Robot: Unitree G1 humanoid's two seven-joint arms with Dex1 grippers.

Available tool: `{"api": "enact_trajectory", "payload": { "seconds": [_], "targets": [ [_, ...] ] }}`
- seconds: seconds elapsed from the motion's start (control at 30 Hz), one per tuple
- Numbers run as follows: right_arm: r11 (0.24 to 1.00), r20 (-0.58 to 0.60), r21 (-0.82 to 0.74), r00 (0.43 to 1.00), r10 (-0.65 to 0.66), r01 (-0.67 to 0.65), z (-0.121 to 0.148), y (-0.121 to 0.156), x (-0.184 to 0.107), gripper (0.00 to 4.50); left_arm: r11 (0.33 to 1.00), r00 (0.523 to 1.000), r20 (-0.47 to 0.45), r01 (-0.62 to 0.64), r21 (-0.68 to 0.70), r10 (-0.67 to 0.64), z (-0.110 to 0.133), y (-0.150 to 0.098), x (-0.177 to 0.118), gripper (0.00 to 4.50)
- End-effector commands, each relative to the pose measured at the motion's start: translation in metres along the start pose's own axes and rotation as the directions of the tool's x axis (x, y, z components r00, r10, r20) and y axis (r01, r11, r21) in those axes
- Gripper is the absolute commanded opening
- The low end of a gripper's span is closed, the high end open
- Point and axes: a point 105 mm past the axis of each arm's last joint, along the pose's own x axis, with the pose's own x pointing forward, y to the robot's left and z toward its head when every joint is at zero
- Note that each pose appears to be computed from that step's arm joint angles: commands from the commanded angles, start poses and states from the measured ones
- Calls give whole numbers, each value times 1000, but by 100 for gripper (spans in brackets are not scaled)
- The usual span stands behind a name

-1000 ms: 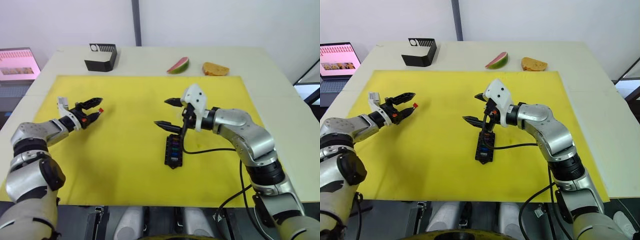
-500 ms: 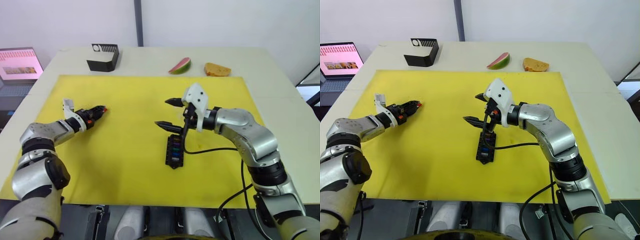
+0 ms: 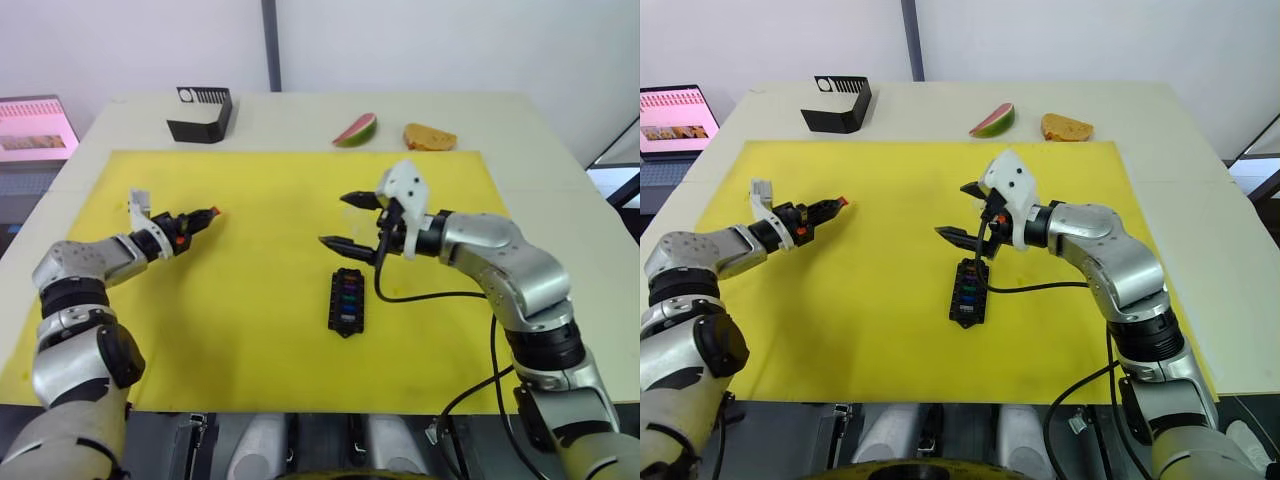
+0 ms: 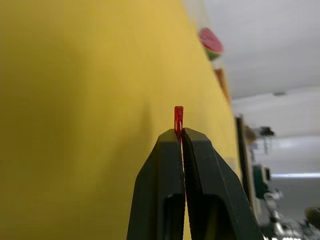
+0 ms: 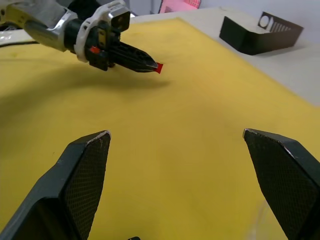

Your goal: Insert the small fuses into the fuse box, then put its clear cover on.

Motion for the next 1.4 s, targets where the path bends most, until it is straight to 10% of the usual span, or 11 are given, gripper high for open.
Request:
{"api": "enact_trajectory", "payload": {
  "seconds": [0.03,0.63,0.8,1.13,1.4],
  "targets": [
    [989,139,142,990,17,-37,24,10,-2,450,972,975,-53,219,84,-215,-8,-63,7,6],
    [839,346,520,938,-31,-164,59,10,7,450,851,837,-186,525,14,-514,-63,-143,33,6],
    [828,348,537,937,-41,-163,61,8,8,281,847,832,-187,532,4,-522,-63,-145,35,0],
    [817,360,550,932,-44,-174,65,8,11,281,847,832,-187,531,0,-522,-64,-145,35,0],
    [813,352,556,935,-44,-172,63,10,9,8,842,826,-193,539,-1,-529,-66,-148,35,0]
  ]
}}
